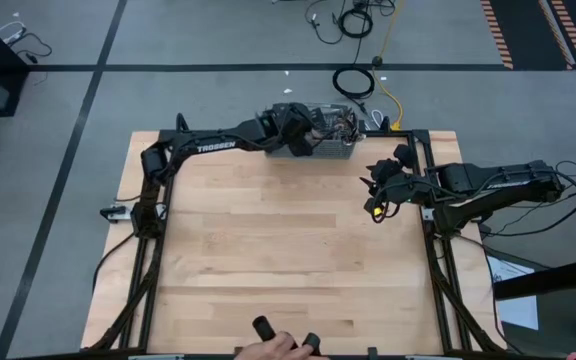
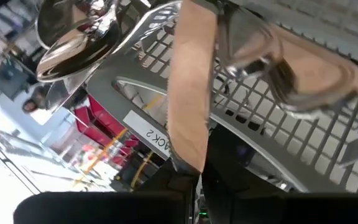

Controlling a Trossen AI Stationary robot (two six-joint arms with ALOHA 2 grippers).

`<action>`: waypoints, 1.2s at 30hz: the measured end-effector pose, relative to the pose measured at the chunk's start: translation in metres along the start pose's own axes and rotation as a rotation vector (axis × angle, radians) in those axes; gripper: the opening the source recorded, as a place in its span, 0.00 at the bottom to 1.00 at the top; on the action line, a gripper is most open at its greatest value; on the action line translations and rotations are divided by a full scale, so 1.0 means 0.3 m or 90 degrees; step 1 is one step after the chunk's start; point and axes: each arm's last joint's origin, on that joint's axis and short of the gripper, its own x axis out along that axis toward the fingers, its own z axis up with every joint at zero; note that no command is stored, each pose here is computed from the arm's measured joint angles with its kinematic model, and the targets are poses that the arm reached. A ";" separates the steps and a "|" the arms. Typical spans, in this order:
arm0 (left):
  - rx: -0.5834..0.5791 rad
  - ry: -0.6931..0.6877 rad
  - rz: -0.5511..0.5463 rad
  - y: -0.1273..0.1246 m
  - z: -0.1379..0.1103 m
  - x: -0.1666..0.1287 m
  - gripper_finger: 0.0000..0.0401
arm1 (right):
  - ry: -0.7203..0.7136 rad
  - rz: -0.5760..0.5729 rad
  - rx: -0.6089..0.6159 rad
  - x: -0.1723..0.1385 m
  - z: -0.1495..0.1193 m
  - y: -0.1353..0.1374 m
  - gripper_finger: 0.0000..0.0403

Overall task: Sort silverware
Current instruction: Put the silver table knife into the silverware organizer

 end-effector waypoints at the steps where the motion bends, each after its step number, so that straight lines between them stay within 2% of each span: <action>1: -0.016 0.002 0.000 0.002 0.001 -0.001 0.10 | 0.000 0.000 0.000 0.000 0.000 0.000 0.35; 15: -0.152 0.034 0.009 0.023 -0.002 -0.038 0.11 | -0.020 0.007 -0.002 0.000 0.012 0.004 0.35; 23: -0.174 0.045 0.036 0.036 -0.072 -0.086 0.11 | -0.026 0.009 -0.006 0.000 0.016 0.005 0.35; 30: -0.112 0.018 -0.012 0.000 -0.081 -0.073 0.11 | -0.028 0.009 -0.008 0.000 0.017 0.005 0.35; 36: -0.168 -0.001 -0.022 -0.007 -0.074 -0.073 0.14 | -0.028 0.008 -0.019 0.000 0.017 0.005 0.35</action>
